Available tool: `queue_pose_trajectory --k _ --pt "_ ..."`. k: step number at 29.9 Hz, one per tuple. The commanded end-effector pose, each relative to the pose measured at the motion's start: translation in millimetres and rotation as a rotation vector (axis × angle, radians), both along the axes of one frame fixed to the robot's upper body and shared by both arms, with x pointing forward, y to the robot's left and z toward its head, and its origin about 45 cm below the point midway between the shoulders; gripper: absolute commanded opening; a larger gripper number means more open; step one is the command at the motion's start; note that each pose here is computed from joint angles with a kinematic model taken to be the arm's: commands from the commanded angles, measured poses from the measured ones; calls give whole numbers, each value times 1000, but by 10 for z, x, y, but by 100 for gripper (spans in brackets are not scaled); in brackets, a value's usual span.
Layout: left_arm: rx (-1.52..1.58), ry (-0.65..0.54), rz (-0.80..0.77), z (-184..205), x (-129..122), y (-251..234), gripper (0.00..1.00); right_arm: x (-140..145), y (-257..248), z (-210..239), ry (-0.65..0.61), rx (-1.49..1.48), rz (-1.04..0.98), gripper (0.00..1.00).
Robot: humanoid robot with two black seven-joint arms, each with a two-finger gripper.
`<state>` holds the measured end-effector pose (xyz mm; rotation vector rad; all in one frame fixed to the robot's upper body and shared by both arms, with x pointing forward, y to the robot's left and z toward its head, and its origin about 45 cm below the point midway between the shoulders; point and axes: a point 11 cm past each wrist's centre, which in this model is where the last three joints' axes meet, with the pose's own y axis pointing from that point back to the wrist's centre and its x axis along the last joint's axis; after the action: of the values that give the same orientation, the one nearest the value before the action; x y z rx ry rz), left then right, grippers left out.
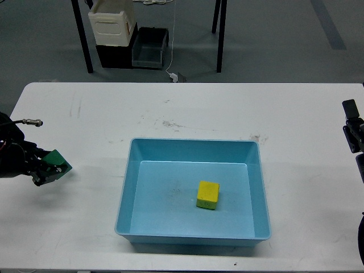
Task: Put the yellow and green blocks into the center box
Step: 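Lift the green cube and carry it into the blue box, then release the green cube beside the yellow cube and raise the left arm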
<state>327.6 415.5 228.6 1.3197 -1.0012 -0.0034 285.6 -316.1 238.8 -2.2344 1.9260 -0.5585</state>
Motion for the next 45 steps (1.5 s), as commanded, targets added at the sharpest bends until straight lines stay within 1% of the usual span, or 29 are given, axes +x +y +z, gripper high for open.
queue_pose_trajectory --k 1,5,11,15,19,22,26,34,38,40,42,45 --pt "-68 -55 -11 340 70 -129 26 0 -4 -7 2 0 -2 98" --pt "-129 -95 -83 589 116 -444 26 -25 -10 -40 12 2 -5 98" --pt "-192 -113 -231 824 24 -972 25 -33 3 -62 19 4 -1 98" --pt "-224 -61 -351 898 -4 -1519 25 -35 32 -75 22 8 5 98" --pt "-268 -83 -495 1007 26 -2069 25 -39 41 -96 28 11 6 98" --pt "-251 -45 -582 918 -24 -2363 25 -42 26 -94 27 10 1 98" --pt "-190 40 -665 653 -116 -2598 25 -36 9 -80 23 10 -4 98" --pt "-120 109 -713 224 -82 -2851 27 -36 4 -78 22 10 -5 98" --pt "-56 128 -692 5 15 -2804 28 -36 -2 -76 21 9 -8 98" --pt "-33 142 -680 -82 22 -2736 31 -32 -1 -71 20 9 -8 98" --pt "-17 147 -667 -137 45 -2685 39 -32 -1 -71 20 9 -8 98" --pt "-18 163 -638 -216 68 -2626 60 -33 5 -74 21 10 -5 98"
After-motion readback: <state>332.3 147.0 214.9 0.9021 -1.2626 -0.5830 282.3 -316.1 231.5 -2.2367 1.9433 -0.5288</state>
